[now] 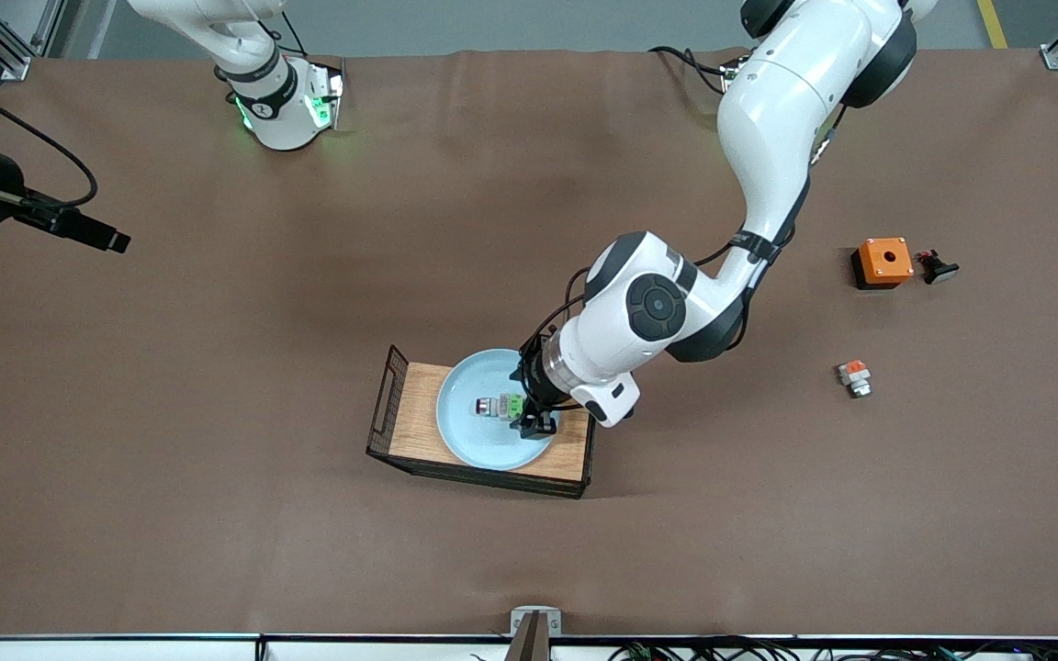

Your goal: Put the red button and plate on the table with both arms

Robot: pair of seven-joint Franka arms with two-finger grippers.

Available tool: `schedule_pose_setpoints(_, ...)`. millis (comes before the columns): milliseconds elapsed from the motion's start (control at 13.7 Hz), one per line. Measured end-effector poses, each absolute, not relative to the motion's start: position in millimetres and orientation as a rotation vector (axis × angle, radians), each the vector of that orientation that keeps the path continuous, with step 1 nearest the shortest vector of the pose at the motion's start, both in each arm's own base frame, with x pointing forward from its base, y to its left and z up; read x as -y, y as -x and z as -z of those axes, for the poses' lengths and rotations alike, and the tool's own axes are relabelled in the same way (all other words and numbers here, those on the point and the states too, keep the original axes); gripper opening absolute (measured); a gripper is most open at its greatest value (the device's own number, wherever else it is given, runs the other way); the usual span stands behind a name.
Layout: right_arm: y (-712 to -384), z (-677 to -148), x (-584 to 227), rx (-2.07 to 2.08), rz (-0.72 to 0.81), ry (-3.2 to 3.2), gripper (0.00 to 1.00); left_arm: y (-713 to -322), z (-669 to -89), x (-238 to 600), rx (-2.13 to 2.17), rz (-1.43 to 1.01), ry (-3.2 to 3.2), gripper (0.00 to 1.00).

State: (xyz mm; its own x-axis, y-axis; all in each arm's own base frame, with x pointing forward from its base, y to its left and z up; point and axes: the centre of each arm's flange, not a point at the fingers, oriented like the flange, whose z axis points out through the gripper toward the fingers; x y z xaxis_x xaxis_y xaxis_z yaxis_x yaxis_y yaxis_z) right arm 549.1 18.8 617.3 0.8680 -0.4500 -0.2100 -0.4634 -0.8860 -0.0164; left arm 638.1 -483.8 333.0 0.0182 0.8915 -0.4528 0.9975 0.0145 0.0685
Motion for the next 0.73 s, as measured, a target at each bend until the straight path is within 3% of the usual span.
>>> schedule_pose_setpoints(146, -548.6, -618.3, -31.6, -0.750, -0.313, 2.964, 1.00, -638.3, -333.0, 483.5, -1.936, 0.394, -1.928, 0.63)
schedule_pose_setpoints(219, -548.2, -620.6, -40.3, -0.746, -0.308, 2.964, 1.00, -638.4, -333.0, 483.4, -1.946, 0.396, -1.919, 0.57)
schedule_pose_setpoints(292, -547.3, -624.6, -52.2, -0.767, -0.299, 2.960, 1.00, -638.6, -333.4, 483.4, -1.952, 0.398, -1.913, 0.44)
schedule_pose_setpoints(365, -545.9, -628.9, -65.6, -0.823, -0.292, 2.949, 1.00, -639.1, -334.5, 483.3, -1.953, 0.399, -1.909, 0.41)
schedule_pose_setpoints(731, -537.3, -635.6, -128.5, -1.138, -0.314, 2.822, 1.00, -649.9, -367.0, 463.8, -1.980, 0.421, -1.912, 0.41)
